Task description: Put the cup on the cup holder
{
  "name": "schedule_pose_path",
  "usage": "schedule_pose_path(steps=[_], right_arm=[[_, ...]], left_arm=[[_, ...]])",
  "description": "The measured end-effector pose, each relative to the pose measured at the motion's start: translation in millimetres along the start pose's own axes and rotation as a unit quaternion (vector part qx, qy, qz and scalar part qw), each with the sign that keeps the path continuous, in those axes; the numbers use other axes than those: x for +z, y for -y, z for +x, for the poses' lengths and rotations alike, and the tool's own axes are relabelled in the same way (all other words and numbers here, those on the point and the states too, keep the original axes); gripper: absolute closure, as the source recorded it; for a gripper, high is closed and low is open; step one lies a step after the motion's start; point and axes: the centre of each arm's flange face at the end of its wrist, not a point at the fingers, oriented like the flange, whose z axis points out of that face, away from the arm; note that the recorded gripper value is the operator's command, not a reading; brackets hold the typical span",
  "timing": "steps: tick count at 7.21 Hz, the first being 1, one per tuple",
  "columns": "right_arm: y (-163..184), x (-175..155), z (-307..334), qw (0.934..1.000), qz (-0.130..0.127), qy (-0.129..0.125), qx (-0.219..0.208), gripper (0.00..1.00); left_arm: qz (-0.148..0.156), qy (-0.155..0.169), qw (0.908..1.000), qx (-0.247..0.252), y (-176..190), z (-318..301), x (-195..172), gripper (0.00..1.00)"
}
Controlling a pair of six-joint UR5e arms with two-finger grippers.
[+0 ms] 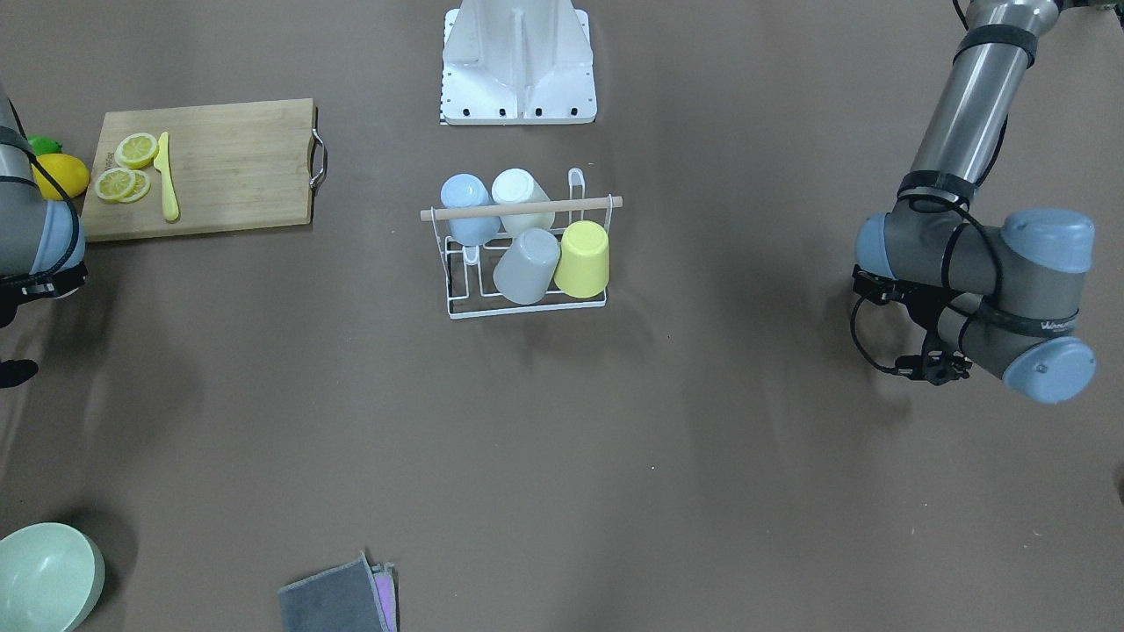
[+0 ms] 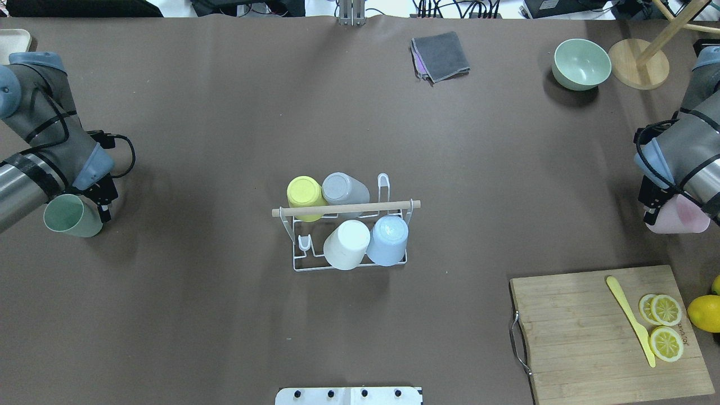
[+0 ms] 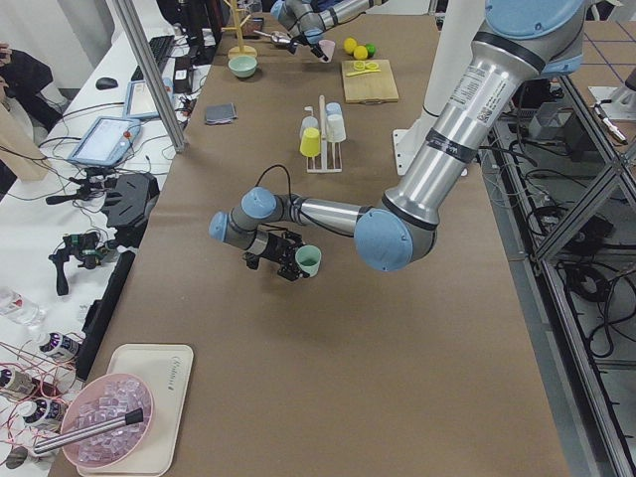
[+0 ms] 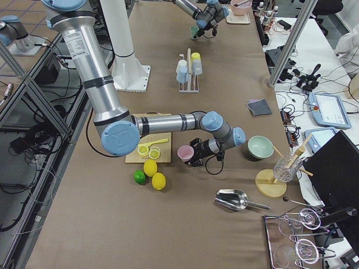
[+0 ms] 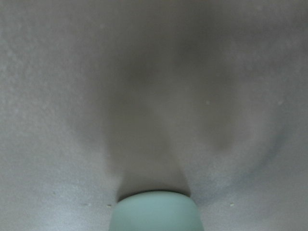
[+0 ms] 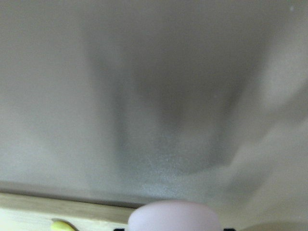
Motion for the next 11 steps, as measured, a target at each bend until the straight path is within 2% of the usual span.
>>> schedule_pose_path(steps=[1,2,3,4,7,9,10,11], right_arm=[[0,-16,-6,0.9991,0.022,0.023,-0.029,0.7],[1,-31,-16,0.9959,0.048,0.054,-0.055,0.7],[3,-44,-28,0.9904,0.074,0.091,-0.074,0.7],[3,-54,-42,0.9833,0.098,0.126,-0.088,0.7],[4,-75,-74,0.9584,0.152,0.196,-0.141,0.7],[11,-77,-83,0.9383,0.182,0.221,-0.194,0.7],[15,-78,-89,0.9224,0.199,0.246,-0.222,0.7],[17,-81,-94,0.9029,0.216,0.28,-0.244,0.71]], left_arm=[[-0.004,0.001,1.0,0.0,1,1,4,0.47],[-0.007,0.003,1.0,0.0,2,1,8,0.66],[-0.009,0.004,1.0,-0.001,2,2,10,0.9],[-0.012,0.004,0.9999,-0.003,2,2,11,1.0],[-0.023,0.001,0.9995,-0.022,-8,9,7,1.0],[-0.022,0.002,0.9995,-0.025,-21,20,-5,1.0],[-0.014,0.013,0.9997,-0.016,-31,25,-17,1.0],[-0.002,0.032,0.9995,-0.006,-41,27,-34,1.0]])
